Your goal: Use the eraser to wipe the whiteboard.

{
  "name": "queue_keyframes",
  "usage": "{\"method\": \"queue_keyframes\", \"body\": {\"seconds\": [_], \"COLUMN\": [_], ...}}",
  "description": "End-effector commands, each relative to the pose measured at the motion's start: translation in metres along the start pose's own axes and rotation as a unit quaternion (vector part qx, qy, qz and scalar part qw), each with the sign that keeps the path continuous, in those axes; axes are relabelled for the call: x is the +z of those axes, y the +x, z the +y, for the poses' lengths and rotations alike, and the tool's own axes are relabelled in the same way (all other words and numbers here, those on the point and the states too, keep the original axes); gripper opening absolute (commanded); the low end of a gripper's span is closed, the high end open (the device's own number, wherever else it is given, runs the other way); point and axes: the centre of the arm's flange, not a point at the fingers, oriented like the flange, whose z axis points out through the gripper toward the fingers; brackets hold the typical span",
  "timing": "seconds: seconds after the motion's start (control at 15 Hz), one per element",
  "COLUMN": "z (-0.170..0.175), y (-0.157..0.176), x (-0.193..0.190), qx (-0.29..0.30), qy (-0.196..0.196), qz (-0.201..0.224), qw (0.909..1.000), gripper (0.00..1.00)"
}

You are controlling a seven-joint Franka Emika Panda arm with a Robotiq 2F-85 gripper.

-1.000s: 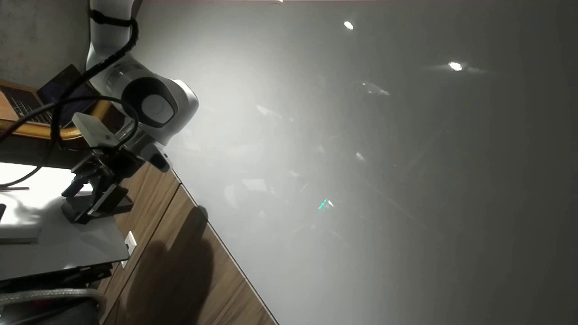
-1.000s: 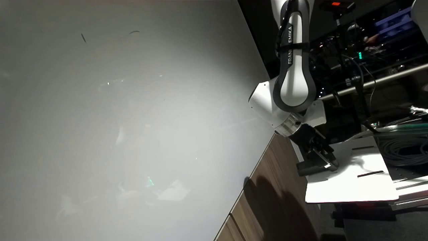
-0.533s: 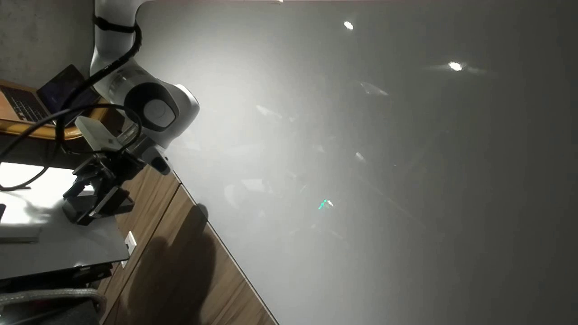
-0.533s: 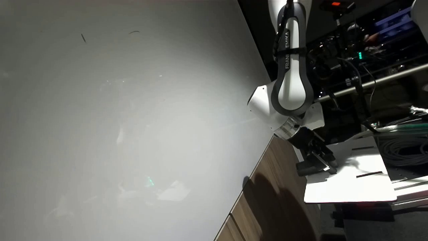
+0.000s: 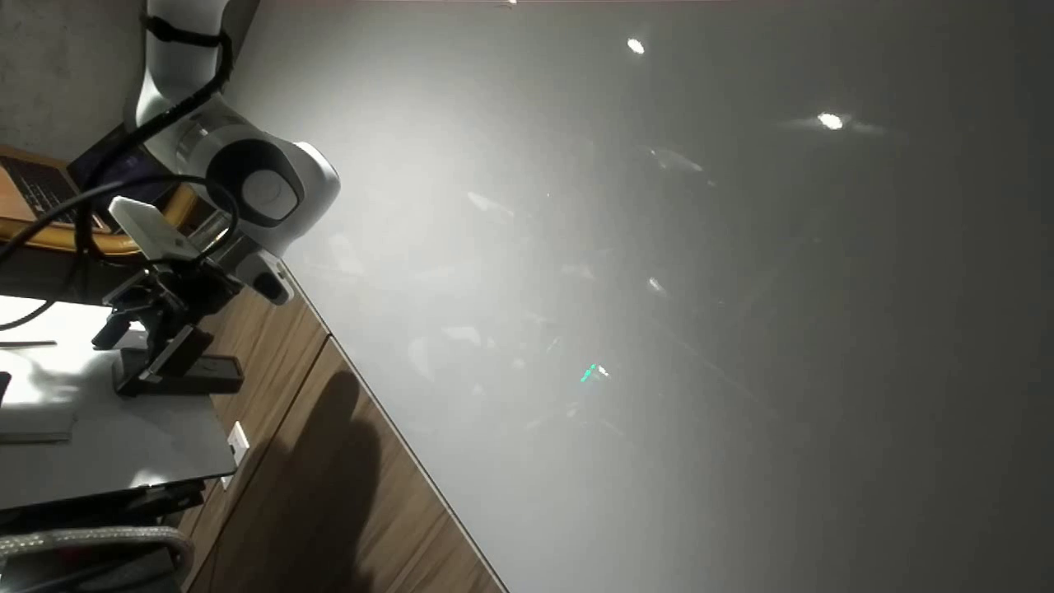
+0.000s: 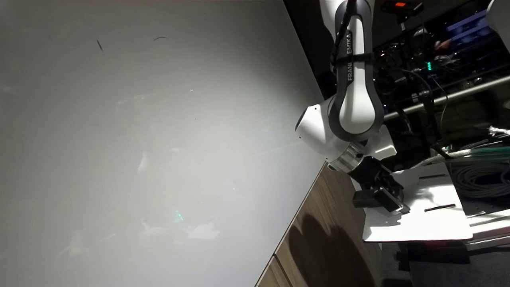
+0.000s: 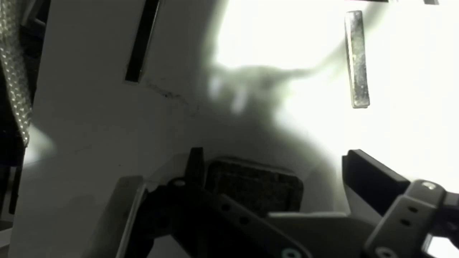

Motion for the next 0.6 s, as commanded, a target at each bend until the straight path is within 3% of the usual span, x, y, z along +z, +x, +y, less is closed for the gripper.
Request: {"method": "queue_keyframes", "body": {"seconds": [0.0, 0.27, 0.53], "z": [0.005, 0.024, 0.022], "y": [-0.009, -0.019, -0.036], "x": [-0.001, -0.029, -0.07], "qx": [0.011, 0.02, 0.023], "qy": [-0.009, -0.026, -0.025], "qz": [-0.001, 0.02, 0.048], "qw": [0.9999, 0.9993, 0.9983], "gripper": [1.0, 1.0, 1.0]}}
